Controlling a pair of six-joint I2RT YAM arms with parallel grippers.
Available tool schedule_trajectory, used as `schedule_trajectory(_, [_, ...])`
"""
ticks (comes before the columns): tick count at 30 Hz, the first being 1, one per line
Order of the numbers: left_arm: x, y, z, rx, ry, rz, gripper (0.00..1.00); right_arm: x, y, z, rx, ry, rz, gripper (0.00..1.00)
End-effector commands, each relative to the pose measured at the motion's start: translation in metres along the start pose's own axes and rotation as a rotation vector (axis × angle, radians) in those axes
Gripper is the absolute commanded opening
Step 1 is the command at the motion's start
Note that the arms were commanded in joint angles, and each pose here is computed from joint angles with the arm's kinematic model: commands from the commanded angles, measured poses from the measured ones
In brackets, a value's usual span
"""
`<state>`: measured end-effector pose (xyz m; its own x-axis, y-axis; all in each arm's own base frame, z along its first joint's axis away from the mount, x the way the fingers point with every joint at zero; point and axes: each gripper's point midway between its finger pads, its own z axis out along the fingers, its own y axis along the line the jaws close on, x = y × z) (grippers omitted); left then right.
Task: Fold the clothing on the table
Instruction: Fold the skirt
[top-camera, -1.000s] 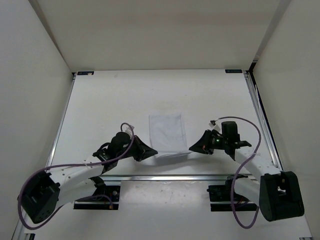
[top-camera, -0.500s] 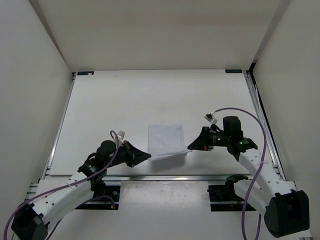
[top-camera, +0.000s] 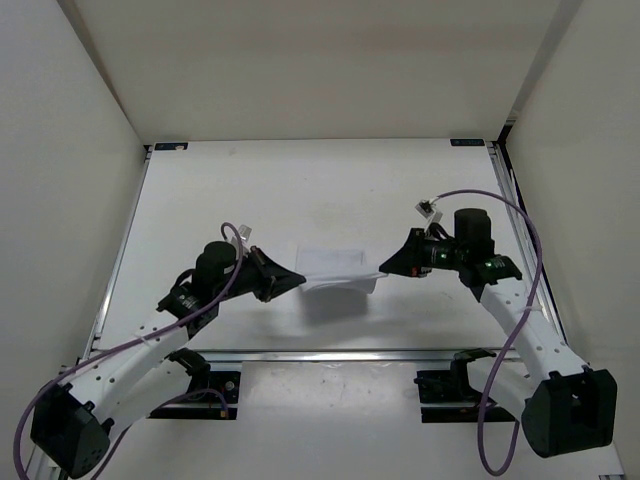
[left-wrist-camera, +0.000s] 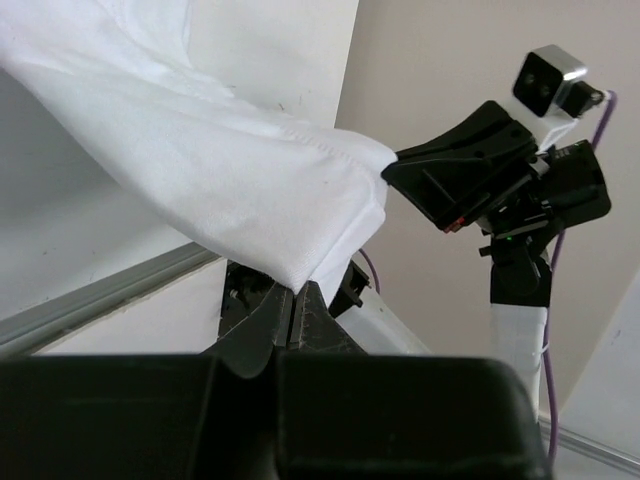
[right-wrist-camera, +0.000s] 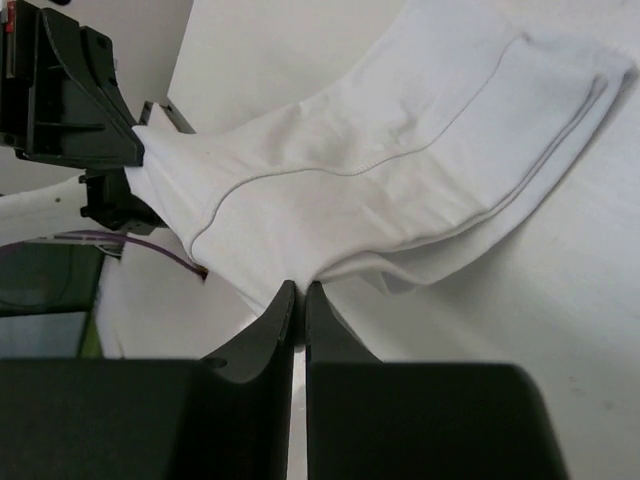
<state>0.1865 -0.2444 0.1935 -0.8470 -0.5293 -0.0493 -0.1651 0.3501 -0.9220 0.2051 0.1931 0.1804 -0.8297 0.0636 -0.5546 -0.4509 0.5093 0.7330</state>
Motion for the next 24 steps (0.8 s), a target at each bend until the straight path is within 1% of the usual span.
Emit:
schedule_trajectory(1, [-0.011, -0.002, -0.007, -0.030, -0.068, 0.029, 0.00, -0.026, -0.007, -0.007, 0.106, -0.053, -0.165, 0.00])
schedule_trajectory(5, [0.006, 0.008, -0.018, -0.052, -0.042, -0.017, 0.00, -0.023, -0.005, -0.010, 0.123, -0.019, -0.247, 0.00])
schedule_trajectory(6, [0.004, 0.010, -0.021, -0.059, -0.058, -0.035, 0.00, -0.020, -0.003, -0.013, 0.119, -0.008, -0.257, 0.00])
schedule_trajectory(7, [0.008, 0.016, -0.024, -0.072, -0.053, -0.051, 0.00, -0.015, -0.004, -0.014, 0.118, 0.002, -0.264, 0.00])
schedule_trajectory(12, [0.017, 0.016, -0.044, -0.059, -0.056, -0.082, 0.00, 0.003, 0.000, -0.017, 0.115, 0.040, -0.301, 0.00])
schedule_trajectory(14, [0.019, 0.021, -0.051, -0.079, -0.050, -0.094, 0.00, 0.013, -0.001, -0.017, 0.129, 0.051, -0.328, 0.00])
schedule_trajectory(16, [0.021, 0.027, -0.054, -0.087, -0.043, -0.107, 0.00, 0.018, 0.004, -0.018, 0.127, 0.048, -0.383, 0.00])
schedule_trajectory(18, [0.020, 0.033, -0.057, -0.089, -0.044, -0.123, 0.00, 0.029, 0.008, -0.015, 0.124, 0.077, -0.429, 0.00])
schedule_trajectory(20, [0.023, 0.035, -0.058, -0.091, -0.022, -0.130, 0.00, 0.034, 0.008, -0.013, 0.144, 0.090, -0.442, 0.00])
schedule_trajectory(22, [0.018, 0.035, -0.059, -0.098, -0.044, -0.121, 0.00, 0.035, 0.007, -0.012, 0.141, 0.103, -0.447, 0.00])
schedule_trajectory(24, [0.014, 0.029, -0.056, -0.100, -0.045, -0.099, 0.00, 0.027, 0.000, -0.014, 0.159, 0.093, -0.410, 0.00])
